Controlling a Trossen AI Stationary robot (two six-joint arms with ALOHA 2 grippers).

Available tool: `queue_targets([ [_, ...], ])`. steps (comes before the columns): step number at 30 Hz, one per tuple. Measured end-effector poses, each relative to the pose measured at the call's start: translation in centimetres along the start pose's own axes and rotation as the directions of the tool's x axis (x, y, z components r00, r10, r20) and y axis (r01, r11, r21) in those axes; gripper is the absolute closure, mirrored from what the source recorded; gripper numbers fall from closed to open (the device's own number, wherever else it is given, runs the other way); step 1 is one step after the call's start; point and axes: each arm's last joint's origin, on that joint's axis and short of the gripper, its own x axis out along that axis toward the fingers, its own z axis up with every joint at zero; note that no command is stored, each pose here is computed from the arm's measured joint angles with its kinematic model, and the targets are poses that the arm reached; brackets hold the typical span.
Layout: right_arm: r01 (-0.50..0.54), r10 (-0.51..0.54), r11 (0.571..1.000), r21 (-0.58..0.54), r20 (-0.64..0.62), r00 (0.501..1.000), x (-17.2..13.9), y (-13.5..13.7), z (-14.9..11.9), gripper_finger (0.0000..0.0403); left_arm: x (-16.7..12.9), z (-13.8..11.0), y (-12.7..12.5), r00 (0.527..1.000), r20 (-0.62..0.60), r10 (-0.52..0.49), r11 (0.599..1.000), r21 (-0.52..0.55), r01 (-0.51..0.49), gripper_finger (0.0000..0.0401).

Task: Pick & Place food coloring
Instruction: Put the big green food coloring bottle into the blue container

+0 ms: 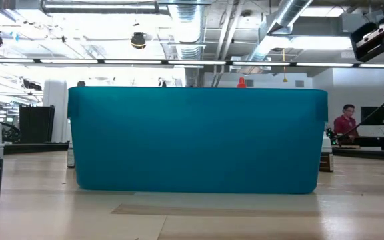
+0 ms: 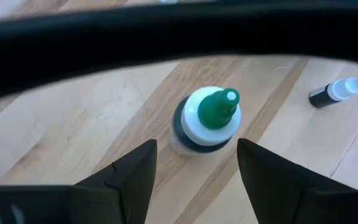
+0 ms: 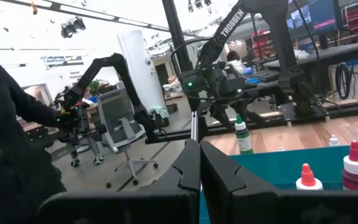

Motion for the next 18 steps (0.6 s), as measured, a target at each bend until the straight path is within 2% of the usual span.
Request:
queue_targets([
  [5, 0.0, 0.0, 1.0, 0.0, 0.0, 1.0, 0.0, 0.0, 0.0, 0.0403, 0.0, 0.3, 0.0, 0.998, 0.061, -0.011, 1.0, -0.003, 0.012, 0.0163],
  [10, 0.0, 0.0, 1.0, 0.0, 0.0, 1.0, 0.0, 0.0, 0.0, 0.0403, 0.3, 0.7, -0.1, 0.998, 0.06, 0.001, 1.0, 0.017, -0.002, 0.0143],
  [18, 0.0, 0.0, 1.0, 0.0, 0.0, 1.0, 0.0, 0.0, 0.0, 0.0403, 1.0, 1.6, -0.2, 0.998, 0.047, 0.032, 0.998, 0.061, -0.035, 0.0138],
])
